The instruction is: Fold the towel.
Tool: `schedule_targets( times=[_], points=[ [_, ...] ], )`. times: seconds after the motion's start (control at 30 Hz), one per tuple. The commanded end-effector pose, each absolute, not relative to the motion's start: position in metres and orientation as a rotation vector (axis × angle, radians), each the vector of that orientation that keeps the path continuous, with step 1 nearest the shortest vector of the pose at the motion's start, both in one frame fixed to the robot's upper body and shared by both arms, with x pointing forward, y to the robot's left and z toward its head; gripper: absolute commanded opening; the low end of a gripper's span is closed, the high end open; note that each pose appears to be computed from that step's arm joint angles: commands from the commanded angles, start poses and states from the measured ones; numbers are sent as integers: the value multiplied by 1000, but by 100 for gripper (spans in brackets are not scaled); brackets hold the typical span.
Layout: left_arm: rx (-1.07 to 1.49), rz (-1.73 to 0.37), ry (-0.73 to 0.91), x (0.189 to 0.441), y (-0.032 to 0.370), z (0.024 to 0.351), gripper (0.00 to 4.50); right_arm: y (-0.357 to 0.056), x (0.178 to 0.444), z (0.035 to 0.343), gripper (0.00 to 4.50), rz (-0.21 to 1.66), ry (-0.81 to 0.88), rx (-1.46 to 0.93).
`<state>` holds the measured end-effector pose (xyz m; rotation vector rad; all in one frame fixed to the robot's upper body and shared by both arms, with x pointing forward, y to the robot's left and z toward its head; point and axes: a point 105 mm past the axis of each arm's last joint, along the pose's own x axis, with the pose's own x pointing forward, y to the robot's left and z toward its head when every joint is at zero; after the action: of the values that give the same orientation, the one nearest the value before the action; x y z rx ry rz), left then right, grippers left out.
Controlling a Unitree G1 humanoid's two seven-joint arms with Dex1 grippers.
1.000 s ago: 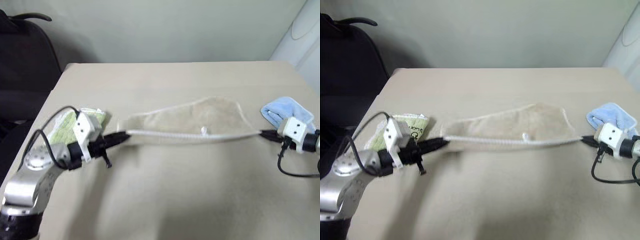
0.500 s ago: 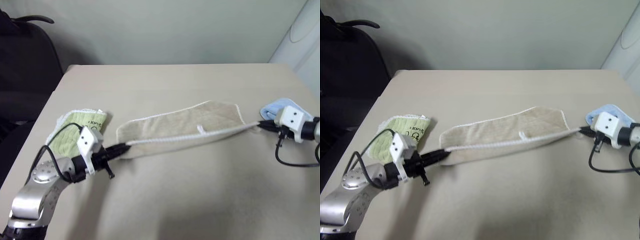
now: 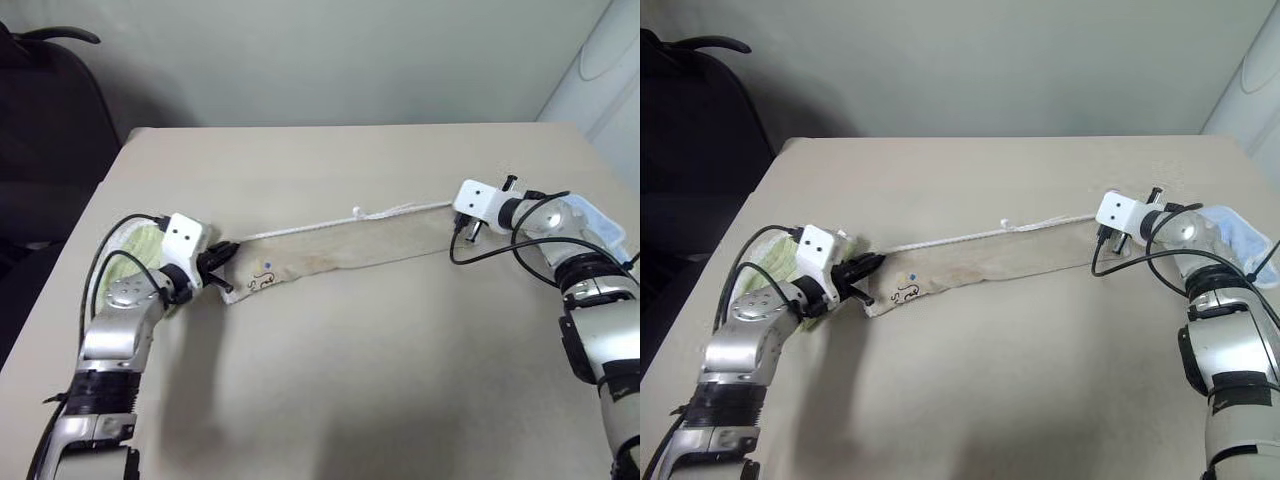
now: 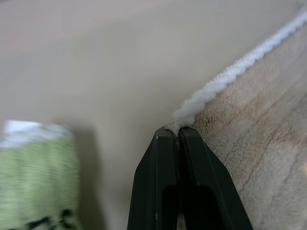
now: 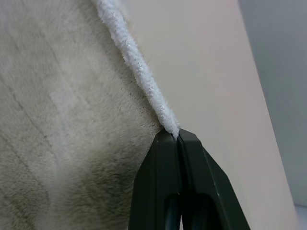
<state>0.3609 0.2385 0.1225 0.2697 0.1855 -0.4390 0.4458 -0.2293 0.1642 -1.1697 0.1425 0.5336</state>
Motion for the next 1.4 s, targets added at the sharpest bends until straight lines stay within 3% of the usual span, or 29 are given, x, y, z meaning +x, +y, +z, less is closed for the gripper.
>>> schedule_targets(
  times=[0.03, 0.13, 0.37, 0.5, 0.6, 0.67, 0.77, 0.87, 1.2, 1.4],
  points=[
    [281, -443, 153, 363, 239, 130, 52, -239, 449, 175, 43, 465, 128, -1196],
    [267, -468, 136, 359, 237, 132, 137, -246, 449, 178, 124, 420, 108, -1221],
    [235, -457, 77, 349, 239, 135, 396, -266, 445, 202, 373, 263, -33, -1216],
    [228, -324, -19, 350, 256, 152, 396, -285, 438, 208, 373, 189, -63, -1048],
    [218, -344, -91, 338, 251, 168, 396, -307, 434, 207, 373, 136, -38, -560],
    [235, -417, -101, 326, 239, 169, 399, -306, 429, 195, 391, 202, 1, -233],
    [302, -532, -45, 310, 224, 157, 401, -303, 419, 187, 449, 256, 61, 168],
    [374, -622, 17, 299, 214, 144, 401, -294, 404, 183, 449, 291, 127, 464],
    [454, -727, 70, 294, 199, 126, 401, -268, 366, 135, 449, 284, 339, 846],
    [453, -735, 72, 295, 197, 122, 401, -248, 367, 123, 449, 294, 375, 909]
  ],
)
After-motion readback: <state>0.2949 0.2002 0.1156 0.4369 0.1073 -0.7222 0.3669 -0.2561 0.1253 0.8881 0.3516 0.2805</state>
